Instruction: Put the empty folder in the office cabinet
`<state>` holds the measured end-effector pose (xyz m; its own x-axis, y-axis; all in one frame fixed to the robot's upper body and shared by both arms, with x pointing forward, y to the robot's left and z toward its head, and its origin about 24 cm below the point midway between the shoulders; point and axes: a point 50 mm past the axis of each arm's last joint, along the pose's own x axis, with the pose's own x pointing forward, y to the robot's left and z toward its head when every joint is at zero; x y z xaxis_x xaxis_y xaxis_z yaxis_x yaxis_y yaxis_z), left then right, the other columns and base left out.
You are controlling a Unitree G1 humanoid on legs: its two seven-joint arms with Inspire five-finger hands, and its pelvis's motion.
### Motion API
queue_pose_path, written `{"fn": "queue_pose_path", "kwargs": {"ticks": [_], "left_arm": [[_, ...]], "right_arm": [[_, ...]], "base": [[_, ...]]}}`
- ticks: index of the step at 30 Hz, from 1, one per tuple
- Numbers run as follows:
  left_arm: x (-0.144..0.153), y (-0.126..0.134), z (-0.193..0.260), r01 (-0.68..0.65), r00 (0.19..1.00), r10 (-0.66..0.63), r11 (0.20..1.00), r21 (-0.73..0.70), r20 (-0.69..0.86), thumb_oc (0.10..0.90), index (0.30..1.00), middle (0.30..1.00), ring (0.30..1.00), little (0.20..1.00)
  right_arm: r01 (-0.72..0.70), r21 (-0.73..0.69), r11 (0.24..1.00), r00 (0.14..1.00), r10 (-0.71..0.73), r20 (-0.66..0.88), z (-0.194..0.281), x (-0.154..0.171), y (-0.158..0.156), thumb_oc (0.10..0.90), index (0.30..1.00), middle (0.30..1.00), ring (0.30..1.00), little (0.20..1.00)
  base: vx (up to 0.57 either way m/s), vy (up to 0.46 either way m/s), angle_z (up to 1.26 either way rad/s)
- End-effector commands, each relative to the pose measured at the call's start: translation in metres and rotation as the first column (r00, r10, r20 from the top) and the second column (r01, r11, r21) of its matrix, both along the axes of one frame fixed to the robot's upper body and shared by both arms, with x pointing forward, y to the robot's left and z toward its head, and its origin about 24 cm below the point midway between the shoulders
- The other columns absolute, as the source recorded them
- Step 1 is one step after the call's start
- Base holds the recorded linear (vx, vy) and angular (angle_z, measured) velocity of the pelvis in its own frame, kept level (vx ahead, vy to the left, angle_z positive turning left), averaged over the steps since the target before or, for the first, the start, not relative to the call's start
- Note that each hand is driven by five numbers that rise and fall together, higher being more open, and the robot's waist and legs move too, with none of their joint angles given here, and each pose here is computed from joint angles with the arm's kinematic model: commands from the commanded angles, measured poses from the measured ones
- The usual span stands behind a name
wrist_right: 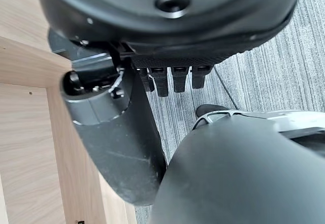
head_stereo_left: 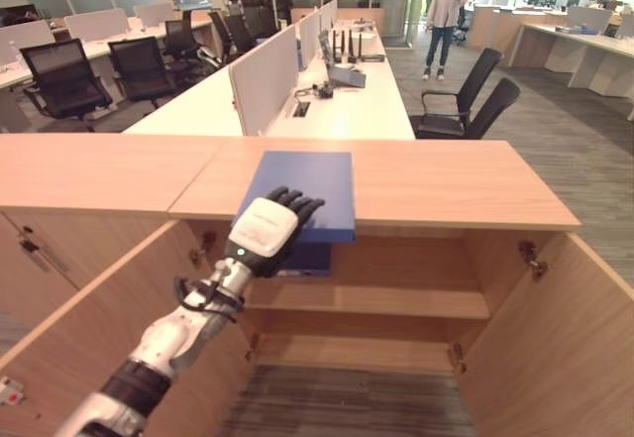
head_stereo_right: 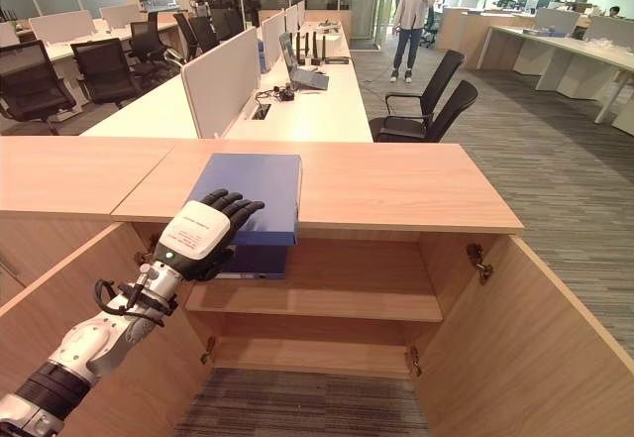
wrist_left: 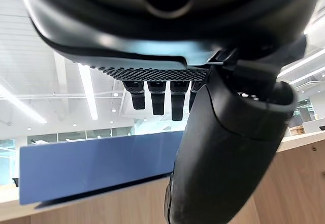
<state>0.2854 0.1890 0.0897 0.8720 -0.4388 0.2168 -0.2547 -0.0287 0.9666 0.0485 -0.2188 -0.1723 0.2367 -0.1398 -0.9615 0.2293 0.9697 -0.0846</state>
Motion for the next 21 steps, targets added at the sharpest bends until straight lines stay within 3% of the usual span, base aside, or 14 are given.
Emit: {"fn": "queue_pose_path", "kwargs": {"ticks": [1,21], "left_arm": [[0.035,-0.009,0.073,0.014,0.958,-0.005,0.999,-0.031,0.287,0.8,0.9,0.9,0.9,0.9],[0.033,-0.007,0.058,0.0,0.977,0.013,0.998,-0.064,0.212,0.8,0.9,0.9,0.9,0.9]], "right_arm": [[-0.047,-0.006,0.999,0.999,0.047,0.014,0.0,0.016,0.006,0.8,0.9,0.9,0.9,0.9],[-0.038,-0.002,0.999,0.999,0.038,0.014,0.0,0.015,0.006,0.8,0.9,0.9,0.9,0.9]], "base": [[0.0,0.0,0.0],[0.0,0.0,-0.01]]}}
